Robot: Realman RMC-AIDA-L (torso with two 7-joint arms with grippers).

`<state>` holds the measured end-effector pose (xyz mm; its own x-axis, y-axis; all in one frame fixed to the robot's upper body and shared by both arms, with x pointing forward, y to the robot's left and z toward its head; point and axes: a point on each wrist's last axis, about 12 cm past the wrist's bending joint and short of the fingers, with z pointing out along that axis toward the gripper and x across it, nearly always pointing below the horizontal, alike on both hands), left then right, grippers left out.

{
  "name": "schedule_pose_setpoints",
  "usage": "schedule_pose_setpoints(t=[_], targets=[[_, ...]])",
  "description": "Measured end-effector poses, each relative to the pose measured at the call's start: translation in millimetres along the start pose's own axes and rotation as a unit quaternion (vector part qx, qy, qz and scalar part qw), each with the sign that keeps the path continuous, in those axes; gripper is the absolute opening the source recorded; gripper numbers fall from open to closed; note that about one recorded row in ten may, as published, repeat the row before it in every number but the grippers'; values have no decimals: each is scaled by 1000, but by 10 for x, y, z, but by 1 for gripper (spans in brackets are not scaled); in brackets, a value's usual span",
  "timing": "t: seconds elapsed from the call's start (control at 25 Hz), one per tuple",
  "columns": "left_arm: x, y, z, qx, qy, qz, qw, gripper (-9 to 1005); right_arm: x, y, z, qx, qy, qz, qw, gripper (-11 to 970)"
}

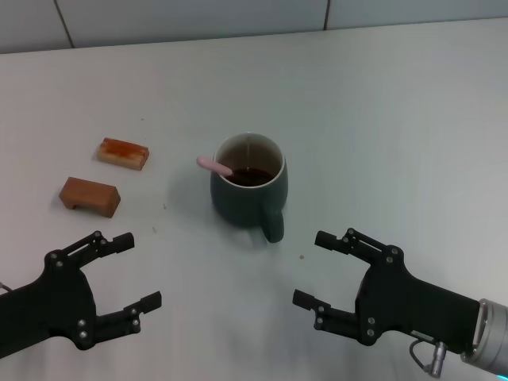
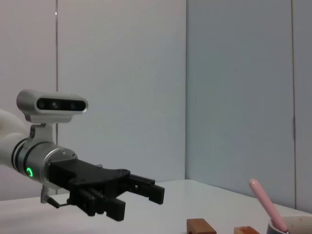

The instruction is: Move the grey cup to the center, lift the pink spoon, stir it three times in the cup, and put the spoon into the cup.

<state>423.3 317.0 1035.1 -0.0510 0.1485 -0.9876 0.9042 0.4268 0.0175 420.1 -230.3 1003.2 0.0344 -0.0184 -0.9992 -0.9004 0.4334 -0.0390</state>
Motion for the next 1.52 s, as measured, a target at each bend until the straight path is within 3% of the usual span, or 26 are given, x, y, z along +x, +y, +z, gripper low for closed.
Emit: schedule_pose_setpoints(t=[1.52], targets=[[73,-49,5,-16,1,-5,1000,846,10,-14,73,-8,8,4,1000,786]])
